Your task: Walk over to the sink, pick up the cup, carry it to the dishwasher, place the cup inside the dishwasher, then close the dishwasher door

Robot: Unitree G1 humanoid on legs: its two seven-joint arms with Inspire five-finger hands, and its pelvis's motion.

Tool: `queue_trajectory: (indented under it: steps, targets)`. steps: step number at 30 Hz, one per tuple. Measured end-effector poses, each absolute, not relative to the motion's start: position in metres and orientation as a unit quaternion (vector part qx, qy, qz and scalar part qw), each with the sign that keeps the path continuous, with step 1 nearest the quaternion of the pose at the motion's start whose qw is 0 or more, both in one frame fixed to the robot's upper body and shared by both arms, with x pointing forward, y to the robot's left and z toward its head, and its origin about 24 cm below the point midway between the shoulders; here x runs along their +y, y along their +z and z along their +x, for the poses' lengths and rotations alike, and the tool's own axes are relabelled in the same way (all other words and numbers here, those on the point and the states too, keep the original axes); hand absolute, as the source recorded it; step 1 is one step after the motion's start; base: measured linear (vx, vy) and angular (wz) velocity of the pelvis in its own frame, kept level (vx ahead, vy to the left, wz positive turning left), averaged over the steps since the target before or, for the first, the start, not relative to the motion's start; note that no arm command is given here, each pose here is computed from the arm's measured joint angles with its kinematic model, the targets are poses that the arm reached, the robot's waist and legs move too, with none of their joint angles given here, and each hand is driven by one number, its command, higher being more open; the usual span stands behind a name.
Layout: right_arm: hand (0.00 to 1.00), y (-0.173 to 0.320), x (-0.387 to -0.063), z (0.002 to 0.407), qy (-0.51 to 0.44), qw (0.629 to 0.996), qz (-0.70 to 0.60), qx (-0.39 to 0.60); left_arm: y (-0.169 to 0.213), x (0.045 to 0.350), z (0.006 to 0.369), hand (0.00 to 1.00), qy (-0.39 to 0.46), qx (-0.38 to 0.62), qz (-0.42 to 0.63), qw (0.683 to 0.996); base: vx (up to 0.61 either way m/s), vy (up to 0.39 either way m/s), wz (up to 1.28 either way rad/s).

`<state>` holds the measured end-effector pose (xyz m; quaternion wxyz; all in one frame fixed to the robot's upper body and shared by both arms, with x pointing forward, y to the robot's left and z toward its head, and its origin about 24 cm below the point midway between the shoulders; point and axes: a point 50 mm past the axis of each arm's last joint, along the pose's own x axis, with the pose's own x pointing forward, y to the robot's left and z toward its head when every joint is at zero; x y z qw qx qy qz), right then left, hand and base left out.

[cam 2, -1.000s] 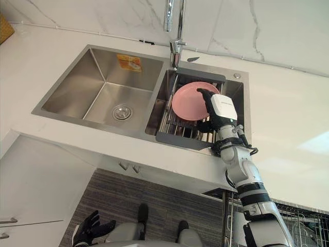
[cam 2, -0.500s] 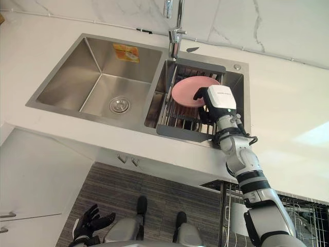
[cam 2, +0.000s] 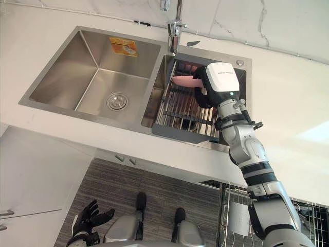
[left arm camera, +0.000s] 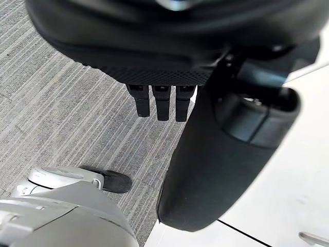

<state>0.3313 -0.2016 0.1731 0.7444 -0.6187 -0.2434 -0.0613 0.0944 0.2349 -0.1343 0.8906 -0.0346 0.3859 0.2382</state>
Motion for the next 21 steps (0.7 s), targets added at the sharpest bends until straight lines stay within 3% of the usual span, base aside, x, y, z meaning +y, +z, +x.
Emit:
queue_trajectory:
  steps: [13,21]
  targets:
    - [0.3,0.197,-0.206,0.265,-0.1,0.711,-0.594,-0.363,-0.129,0.244,0.089,0.9,0.244,0.377,-0.019,0.893,-0.01,-0.006,-0.09]
    - [0.3,0.181,-0.215,0.23,-0.107,0.739,-0.567,-0.349,-0.121,0.255,0.084,0.9,0.242,0.362,0.002,0.9,-0.01,-0.006,0.02]
